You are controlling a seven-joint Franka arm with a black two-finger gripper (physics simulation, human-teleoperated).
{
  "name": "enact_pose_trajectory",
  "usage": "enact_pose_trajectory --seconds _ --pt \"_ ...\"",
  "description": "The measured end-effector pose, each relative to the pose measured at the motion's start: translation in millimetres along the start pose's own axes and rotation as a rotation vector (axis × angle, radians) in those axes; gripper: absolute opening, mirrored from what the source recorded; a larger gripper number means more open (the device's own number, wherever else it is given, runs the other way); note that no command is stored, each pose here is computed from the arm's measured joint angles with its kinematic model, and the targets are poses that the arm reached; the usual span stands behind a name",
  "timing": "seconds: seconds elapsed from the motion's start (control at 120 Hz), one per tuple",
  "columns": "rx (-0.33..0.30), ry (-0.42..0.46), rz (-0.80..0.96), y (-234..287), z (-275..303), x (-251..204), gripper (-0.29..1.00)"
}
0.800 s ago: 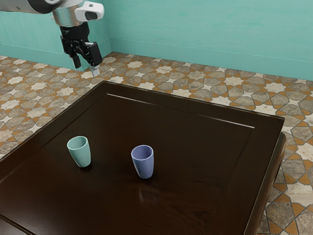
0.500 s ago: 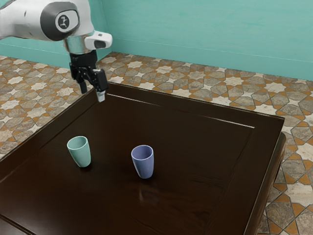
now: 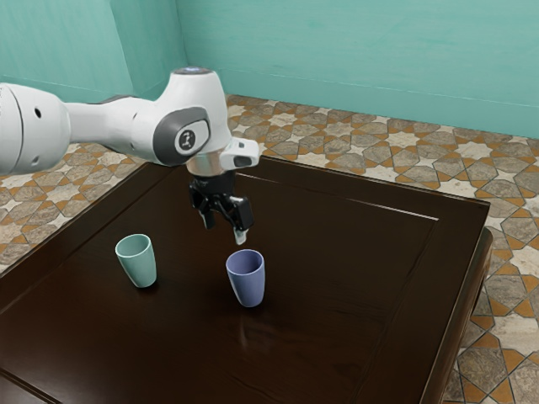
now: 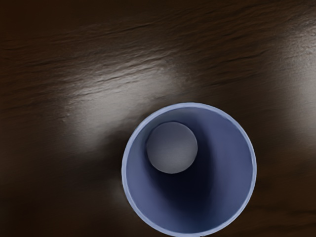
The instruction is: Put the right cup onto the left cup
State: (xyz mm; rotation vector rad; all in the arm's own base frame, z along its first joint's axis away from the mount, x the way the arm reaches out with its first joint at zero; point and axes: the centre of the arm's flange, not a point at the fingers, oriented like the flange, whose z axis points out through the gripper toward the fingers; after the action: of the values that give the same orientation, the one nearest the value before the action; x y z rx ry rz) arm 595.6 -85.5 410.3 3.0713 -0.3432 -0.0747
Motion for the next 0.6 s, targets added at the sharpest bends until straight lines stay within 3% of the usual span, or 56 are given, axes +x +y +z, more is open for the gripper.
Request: enact_pose_trajectory --seconds 0.433,0.6 --pt "0.009 -0.009 -0.059 -10 91 16 0.70" --pt "0.028 0.025 -0.060 -11 87 20 0.28"
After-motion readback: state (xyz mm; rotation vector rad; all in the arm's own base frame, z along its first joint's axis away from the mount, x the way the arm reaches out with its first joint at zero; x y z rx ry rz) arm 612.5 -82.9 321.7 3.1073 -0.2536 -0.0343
